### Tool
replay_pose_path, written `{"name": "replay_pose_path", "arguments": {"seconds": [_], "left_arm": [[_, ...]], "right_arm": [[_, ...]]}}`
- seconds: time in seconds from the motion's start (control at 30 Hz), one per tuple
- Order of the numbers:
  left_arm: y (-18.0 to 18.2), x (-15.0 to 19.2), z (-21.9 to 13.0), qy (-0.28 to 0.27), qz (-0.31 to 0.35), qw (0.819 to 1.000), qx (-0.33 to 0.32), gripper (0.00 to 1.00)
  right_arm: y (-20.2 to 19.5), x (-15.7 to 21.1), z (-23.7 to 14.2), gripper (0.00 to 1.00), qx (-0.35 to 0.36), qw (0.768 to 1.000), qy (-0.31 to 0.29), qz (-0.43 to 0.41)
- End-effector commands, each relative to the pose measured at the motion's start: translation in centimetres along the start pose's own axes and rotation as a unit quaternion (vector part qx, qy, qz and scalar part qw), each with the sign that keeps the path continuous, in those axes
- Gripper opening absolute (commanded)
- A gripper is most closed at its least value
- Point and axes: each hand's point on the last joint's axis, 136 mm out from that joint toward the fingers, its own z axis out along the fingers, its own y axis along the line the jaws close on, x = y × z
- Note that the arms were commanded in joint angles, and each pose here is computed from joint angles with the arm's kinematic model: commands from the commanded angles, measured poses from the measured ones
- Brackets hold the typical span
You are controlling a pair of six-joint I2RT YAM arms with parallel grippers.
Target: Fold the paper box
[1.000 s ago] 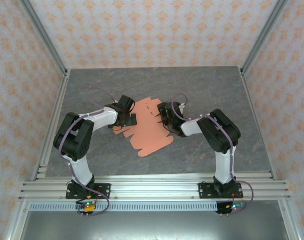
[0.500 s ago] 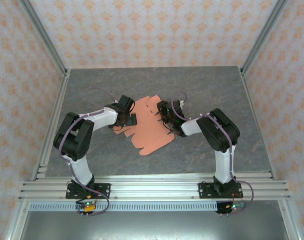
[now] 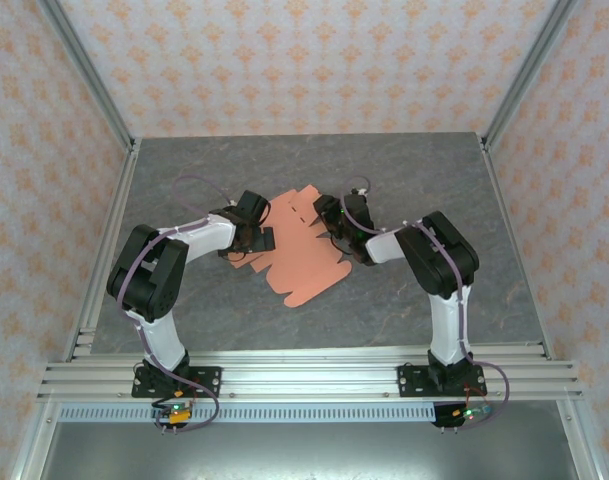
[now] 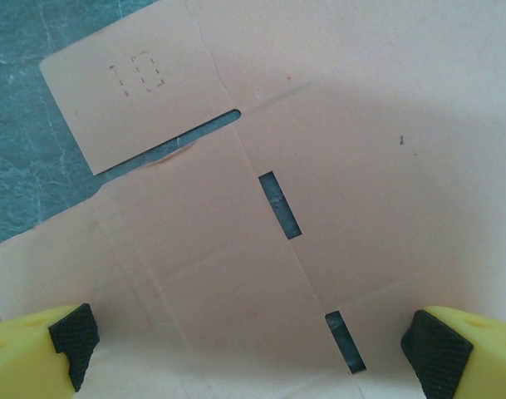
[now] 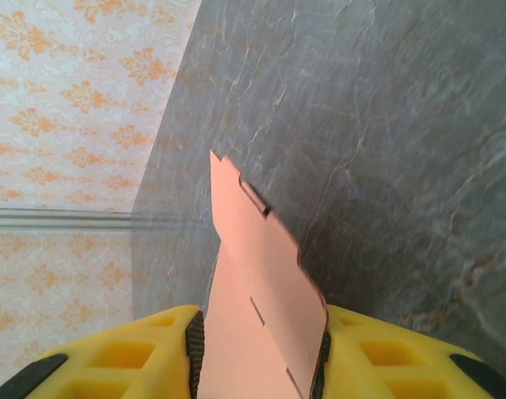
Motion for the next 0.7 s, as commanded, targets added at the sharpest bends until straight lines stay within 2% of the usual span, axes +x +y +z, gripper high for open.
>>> {"name": "replay_pose_path", "arguments": {"seconds": [0.0,0.33,0.53,0.6,0.67], "left_arm": [[0.6,1.6,0.9,0.029,0.001,1.000,-0.007,1.00],[0.5,1.7,1.1,0.032,0.001,0.999,-0.006,1.00],[0.4,1.6,0.9,0.030,0.001,1.000,-0.004,1.00],[0.4,1.5,0.8,0.028,0.000,1.000,-0.002,1.00],[0.1,1.5,0.5,0.022,-0.003,1.000,0.013,1.00]], "right_arm": [[1.2,-0.9,0.8,0.41,-0.038,0.999,0.010,-0.019],[1.8,-0.2,2.1,0.40,-0.059,0.997,0.040,-0.040],[1.9,-0.3,2.0,0.35,-0.062,0.996,0.041,-0.048],[1.9,-0.4,2.1,0.29,-0.061,0.996,0.044,-0.054],[2.6,-0.5,2.1,0.29,-0.079,0.994,0.049,-0.061]]}}
